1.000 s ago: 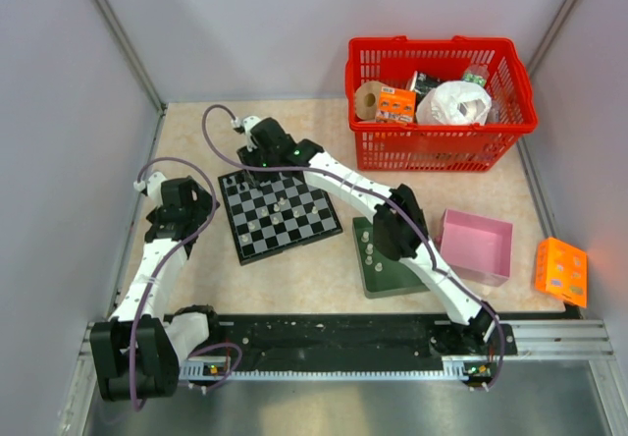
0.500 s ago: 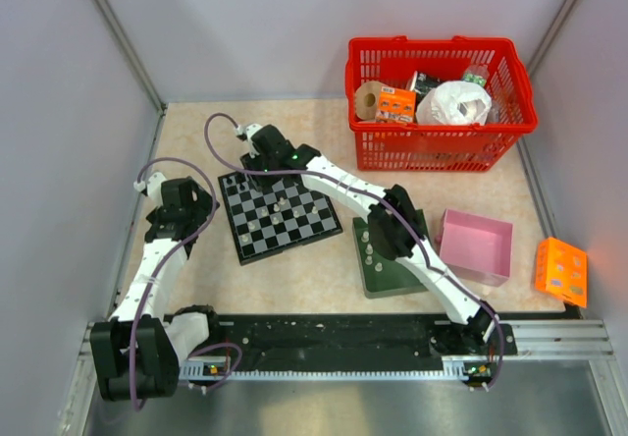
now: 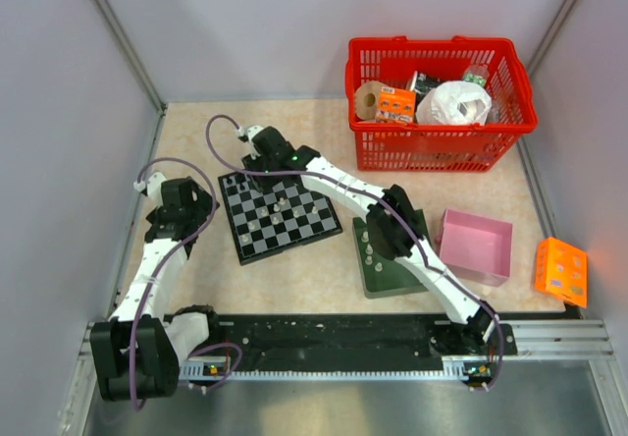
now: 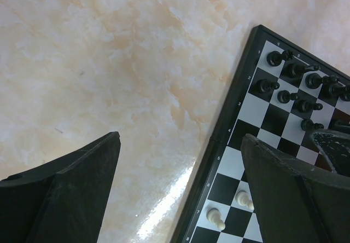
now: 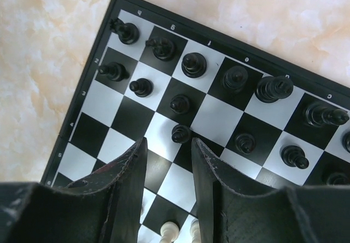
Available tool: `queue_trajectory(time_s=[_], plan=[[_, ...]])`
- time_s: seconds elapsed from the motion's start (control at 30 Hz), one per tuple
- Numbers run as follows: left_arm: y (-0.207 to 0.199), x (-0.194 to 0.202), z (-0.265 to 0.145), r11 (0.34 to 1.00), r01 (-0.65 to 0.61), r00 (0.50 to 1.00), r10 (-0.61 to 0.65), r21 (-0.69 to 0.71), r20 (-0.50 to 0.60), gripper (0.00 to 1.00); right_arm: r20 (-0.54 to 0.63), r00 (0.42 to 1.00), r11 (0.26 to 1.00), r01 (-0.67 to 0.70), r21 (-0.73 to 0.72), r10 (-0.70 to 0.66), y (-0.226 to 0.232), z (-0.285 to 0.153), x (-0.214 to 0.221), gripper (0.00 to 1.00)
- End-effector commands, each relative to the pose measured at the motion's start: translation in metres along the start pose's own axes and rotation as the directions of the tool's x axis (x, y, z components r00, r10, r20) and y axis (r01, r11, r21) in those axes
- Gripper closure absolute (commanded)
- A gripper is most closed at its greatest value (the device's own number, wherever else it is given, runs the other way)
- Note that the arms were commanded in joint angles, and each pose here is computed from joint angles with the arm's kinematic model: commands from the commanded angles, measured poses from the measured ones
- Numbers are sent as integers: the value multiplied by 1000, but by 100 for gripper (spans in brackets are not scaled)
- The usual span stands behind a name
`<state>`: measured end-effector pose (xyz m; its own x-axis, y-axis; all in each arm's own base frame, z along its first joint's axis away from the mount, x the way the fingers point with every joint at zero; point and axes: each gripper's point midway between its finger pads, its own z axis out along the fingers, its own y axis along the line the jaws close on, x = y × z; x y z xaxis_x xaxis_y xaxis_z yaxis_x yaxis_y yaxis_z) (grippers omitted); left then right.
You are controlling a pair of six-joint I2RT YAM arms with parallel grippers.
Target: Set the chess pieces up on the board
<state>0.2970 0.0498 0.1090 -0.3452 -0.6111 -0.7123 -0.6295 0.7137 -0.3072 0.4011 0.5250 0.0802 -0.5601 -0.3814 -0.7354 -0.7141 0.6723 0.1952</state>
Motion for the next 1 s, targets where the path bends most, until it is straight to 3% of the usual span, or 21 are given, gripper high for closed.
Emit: queue_trajectory(time_s=[0.0, 0.37, 0.97], plan=[[-6, -16, -3, 1000, 12, 999, -13, 14, 49, 3, 16, 1000, 1000, -12, 6, 12, -7, 10, -1, 62], [-4, -16, -2, 1000, 9, 999, -9, 8, 49, 3, 21, 1000, 1000, -13, 10, 13, -12, 17, 0, 64], [-7, -18, -3, 1000, 10, 999, -11, 14, 52, 3, 44, 999, 998, -31, 45, 29, -26, 25, -2, 78]])
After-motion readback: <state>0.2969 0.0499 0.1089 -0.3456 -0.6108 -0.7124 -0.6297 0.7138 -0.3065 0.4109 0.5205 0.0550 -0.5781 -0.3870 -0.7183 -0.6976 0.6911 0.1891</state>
